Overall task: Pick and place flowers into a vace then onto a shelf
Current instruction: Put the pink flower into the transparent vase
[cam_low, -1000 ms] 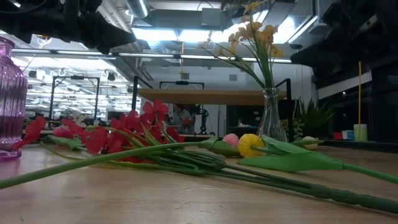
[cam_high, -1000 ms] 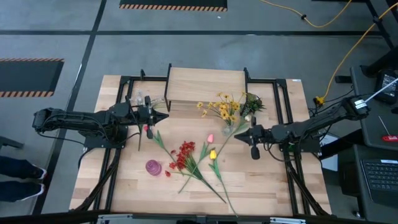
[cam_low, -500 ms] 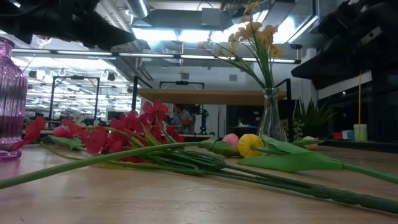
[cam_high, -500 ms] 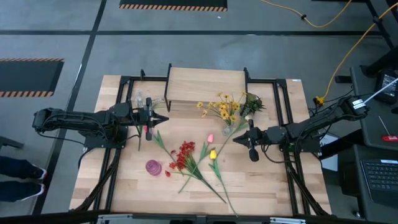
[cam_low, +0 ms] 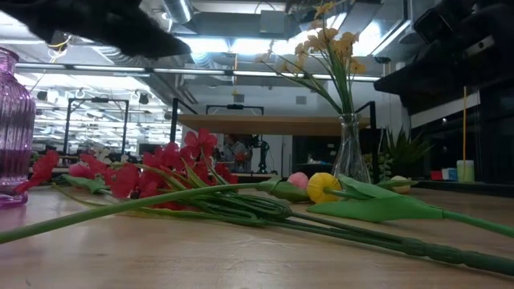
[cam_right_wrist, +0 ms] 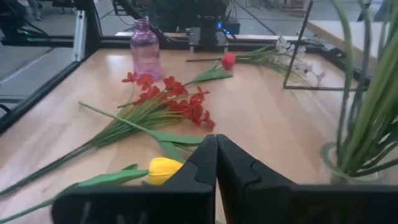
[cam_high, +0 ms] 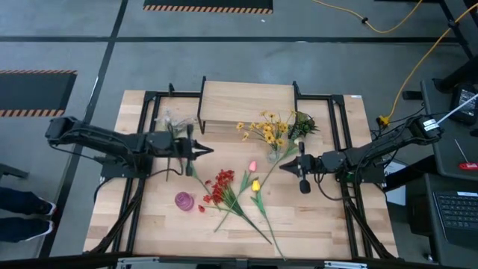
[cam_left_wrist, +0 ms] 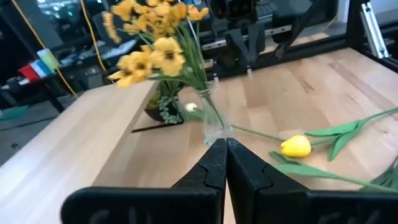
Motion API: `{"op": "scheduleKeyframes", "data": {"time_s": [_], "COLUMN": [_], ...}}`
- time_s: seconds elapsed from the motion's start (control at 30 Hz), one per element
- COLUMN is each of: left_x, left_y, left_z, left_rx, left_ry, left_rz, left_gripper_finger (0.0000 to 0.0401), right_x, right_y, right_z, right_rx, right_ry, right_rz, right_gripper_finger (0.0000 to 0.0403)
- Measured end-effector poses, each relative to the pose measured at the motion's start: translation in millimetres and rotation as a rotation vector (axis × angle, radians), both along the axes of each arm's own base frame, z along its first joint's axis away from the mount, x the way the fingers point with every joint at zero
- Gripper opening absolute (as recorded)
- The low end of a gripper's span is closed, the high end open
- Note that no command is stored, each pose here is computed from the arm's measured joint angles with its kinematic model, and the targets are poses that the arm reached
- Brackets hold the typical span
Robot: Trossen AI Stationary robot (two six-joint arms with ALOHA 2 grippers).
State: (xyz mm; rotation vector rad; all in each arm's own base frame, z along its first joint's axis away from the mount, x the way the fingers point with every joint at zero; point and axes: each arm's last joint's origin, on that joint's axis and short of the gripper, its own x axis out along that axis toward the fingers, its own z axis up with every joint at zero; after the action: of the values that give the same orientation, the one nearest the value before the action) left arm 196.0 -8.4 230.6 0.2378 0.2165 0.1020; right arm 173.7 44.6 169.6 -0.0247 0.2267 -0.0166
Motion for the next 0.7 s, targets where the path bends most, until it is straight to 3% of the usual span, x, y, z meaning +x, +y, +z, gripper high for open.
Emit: {"op": "scheduleKeyframes", "data": {"time_s": [0.2, 0.6, 0.7], "left_x": [35, 94, 107], "left_y": [-21, -77, -86], "left_z": [4, 14, 14], "left_rx": [-0.063, -0.273, -0.327], "left_ry": [0.138, 0.387, 0.445], "left_rz": [-0.005, 0.025, 0.087], "left_gripper_finger": [0.0004, 0.0003, 0.0003], "right_x": [0, 0, 0], "right_y": [-2, -1, -1], "right_z": [0, -1, -2], "right_rx": [-0.094, -0.088, -0.093], "right_ry": [0.000, 0.009, 0.020], "right_rz": [-0.052, -0.005, -0.004], "right_gripper_finger": [0.0004, 0.0023, 0.0023]}}
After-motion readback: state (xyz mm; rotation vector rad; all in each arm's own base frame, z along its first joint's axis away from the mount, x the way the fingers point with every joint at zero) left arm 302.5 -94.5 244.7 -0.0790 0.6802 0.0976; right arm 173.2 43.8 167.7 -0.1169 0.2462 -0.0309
